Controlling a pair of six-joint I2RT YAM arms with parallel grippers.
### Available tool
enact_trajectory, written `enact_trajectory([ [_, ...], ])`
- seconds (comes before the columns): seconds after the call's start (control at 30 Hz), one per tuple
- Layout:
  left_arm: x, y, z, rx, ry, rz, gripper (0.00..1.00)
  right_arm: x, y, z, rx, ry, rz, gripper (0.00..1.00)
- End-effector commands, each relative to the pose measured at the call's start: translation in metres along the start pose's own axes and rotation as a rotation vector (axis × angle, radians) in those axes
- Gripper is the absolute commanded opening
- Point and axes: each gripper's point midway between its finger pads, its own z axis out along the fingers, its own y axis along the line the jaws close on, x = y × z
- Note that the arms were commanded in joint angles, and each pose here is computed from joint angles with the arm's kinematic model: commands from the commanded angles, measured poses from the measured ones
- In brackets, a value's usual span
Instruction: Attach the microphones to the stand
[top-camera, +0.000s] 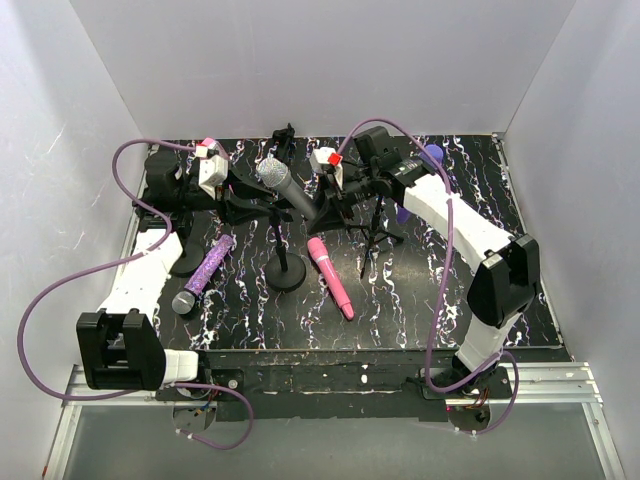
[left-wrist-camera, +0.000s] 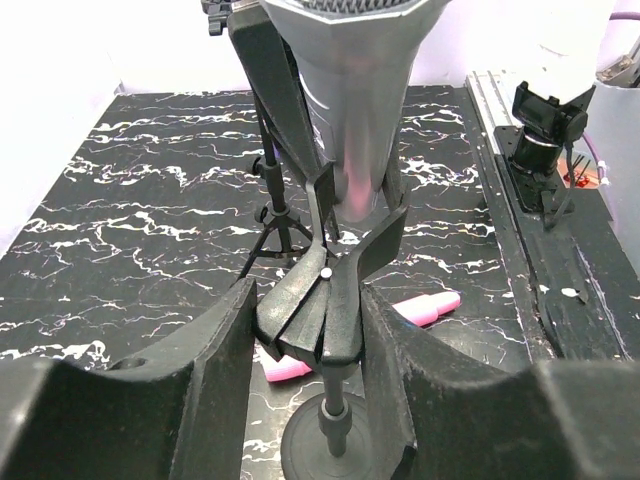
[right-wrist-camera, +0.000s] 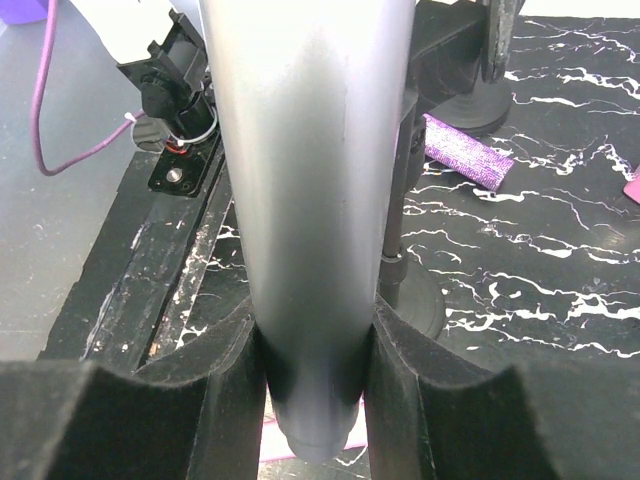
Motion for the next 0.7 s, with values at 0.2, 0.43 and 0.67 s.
enact_trajectory([
  [0.2, -0.004, -0.015, 0.001, 0.014, 0.0, -0.006, 0.0, 0.002, -0.008, 0.023, 0.023, 0.023, -0.087, 0.01],
  [0.43, -0.006, -0.021, 0.001, 0.003, 0.001, -0.023, 0.0, 0.015, -0.028, 0.031, 0.106, 0.019, 0.061, 0.01],
  [0.67, -0.003, -0.026, 0.005, 0.002, 0.002, -0.056, 0.19, 0.025, -0.034, 0.039, 0.137, -0.004, 0.143, 0.01],
])
